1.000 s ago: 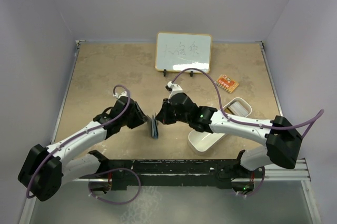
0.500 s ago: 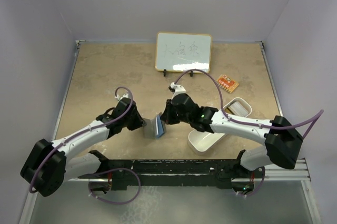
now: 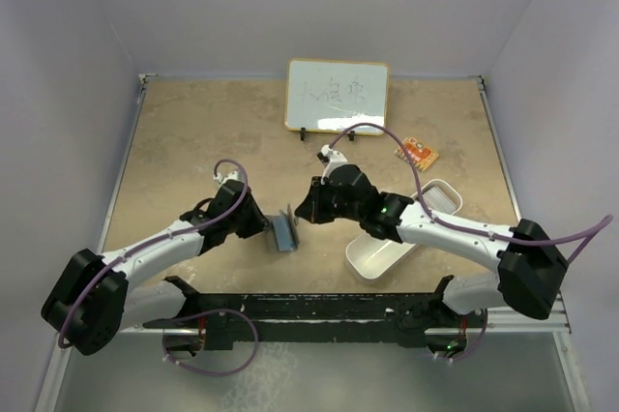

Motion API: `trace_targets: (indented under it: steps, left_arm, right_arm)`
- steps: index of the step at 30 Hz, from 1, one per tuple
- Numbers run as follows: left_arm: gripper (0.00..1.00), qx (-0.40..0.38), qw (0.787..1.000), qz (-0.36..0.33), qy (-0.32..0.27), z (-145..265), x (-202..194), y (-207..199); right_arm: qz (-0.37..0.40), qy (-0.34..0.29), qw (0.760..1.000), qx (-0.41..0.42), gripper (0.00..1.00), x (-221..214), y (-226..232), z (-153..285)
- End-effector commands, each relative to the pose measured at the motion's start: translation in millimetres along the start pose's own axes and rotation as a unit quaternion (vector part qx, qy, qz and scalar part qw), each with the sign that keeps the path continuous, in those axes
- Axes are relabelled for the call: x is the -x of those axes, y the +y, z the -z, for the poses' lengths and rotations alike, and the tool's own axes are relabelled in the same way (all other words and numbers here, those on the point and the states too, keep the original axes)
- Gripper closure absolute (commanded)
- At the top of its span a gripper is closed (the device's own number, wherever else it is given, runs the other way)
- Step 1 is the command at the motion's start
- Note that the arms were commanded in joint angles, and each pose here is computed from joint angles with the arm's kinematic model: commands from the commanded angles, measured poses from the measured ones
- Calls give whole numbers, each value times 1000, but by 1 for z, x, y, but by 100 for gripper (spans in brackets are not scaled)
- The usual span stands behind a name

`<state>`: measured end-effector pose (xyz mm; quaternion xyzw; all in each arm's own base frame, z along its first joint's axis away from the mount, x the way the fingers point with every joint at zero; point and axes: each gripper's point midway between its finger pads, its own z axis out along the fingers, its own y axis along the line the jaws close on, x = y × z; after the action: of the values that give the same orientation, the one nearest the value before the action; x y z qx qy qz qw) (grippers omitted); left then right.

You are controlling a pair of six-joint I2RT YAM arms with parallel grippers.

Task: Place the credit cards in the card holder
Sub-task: Open the card holder at the center of the board.

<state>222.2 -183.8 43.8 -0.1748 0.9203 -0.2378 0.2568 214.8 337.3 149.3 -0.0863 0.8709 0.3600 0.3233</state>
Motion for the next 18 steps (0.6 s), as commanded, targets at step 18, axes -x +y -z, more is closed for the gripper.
trace_targets:
  steps: [18]
  left_arm:
    - [100,-41,999,-23,-11,-5,7,-15]
  right_arm:
    - [45,37,984,-170,78,1,-76,3]
